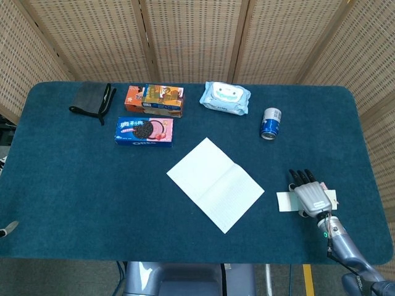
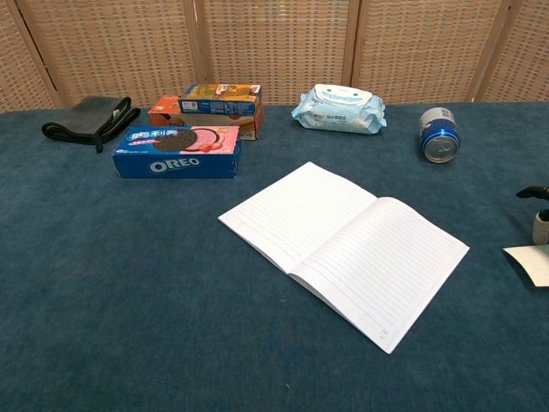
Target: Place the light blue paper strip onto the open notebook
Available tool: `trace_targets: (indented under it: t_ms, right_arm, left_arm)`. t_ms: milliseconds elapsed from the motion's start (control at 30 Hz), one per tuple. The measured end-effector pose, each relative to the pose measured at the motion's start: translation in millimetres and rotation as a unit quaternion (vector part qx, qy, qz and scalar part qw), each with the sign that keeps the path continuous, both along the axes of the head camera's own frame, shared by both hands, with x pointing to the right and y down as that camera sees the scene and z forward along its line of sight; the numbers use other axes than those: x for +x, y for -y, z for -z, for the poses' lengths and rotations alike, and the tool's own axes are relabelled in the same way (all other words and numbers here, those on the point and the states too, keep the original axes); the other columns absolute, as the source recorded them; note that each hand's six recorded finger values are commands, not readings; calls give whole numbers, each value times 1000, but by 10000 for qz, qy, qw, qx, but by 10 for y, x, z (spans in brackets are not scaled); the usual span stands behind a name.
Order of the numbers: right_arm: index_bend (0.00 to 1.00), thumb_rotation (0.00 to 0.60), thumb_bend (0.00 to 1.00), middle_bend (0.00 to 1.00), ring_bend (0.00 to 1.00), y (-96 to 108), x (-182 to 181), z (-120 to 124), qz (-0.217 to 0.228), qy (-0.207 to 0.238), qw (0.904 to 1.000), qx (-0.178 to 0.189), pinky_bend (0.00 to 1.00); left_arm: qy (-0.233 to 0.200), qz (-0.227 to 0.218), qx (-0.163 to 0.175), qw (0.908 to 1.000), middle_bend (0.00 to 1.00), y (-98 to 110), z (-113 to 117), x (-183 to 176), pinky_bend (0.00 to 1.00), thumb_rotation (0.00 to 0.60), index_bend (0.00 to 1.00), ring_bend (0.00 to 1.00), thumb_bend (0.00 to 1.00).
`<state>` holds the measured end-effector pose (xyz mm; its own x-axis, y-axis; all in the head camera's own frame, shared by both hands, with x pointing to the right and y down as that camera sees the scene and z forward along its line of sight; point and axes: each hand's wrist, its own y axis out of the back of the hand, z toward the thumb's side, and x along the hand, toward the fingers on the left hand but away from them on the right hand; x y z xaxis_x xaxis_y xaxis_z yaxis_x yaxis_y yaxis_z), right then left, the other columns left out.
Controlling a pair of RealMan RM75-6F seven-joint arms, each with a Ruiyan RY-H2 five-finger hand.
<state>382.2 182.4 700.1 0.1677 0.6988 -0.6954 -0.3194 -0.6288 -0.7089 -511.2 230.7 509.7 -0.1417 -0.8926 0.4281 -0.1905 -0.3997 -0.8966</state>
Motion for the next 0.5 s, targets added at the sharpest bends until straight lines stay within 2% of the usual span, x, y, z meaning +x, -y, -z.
trace_targets:
  t_ms: [267, 500]
  right_arm:
    - [578, 600, 209, 0, 0, 23, -12, 100, -20, 85, 9999, 123, 0]
    - [578, 600, 208, 0, 0, 73, -112, 281, 106, 267, 9990, 334, 0]
  left_arm:
    - [-10, 15, 9, 10000, 0, 3, 5, -8, 0, 600, 0, 0, 0]
    - [-20, 28, -17, 10000, 0, 16, -1, -16, 0, 600, 0, 0, 0]
